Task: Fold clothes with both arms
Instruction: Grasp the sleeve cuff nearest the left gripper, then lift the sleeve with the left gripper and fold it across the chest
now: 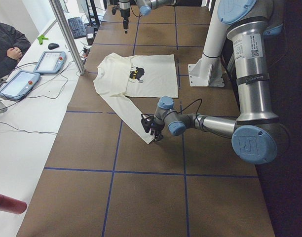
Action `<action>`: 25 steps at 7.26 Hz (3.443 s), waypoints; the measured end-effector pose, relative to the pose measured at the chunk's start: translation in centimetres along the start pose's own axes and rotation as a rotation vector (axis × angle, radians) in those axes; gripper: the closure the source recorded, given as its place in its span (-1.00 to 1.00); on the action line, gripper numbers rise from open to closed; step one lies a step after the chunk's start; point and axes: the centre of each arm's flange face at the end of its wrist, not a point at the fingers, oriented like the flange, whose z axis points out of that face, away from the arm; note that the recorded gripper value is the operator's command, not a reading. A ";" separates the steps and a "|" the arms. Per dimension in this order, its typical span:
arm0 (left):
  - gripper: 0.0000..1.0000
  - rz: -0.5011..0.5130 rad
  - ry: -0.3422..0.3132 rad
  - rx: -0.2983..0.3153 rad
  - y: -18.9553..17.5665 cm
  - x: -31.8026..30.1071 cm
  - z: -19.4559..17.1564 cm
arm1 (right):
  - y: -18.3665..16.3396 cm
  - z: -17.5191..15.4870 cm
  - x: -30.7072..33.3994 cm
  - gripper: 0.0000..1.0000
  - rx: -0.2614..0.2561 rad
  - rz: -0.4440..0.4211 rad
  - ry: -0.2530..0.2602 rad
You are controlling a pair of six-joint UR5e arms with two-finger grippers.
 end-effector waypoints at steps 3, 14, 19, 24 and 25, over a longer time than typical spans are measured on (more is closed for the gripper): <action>1.00 -0.034 0.004 -0.004 0.1 0.2 -0.2 | 0.0 0.0 0.1 -1.00 0.001 0.000 0.001; 1.00 0.028 0.144 0.032 -8.8 30.0 -15.8 | 6.1 0.9 10.1 -1.00 -0.010 0.041 0.045; 1.00 0.021 0.413 -0.022 -11.2 51.2 -28.3 | 8.6 0.7 14.2 -1.00 -0.015 0.060 0.062; -0.42 -0.146 0.504 -0.070 -3.5 67.1 -17.6 | 8.3 0.5 13.8 -1.00 -0.012 0.057 0.059; -0.99 -0.167 0.530 -0.044 -1.8 68.2 -15.8 | 8.3 0.5 13.9 -1.00 -0.011 0.058 0.060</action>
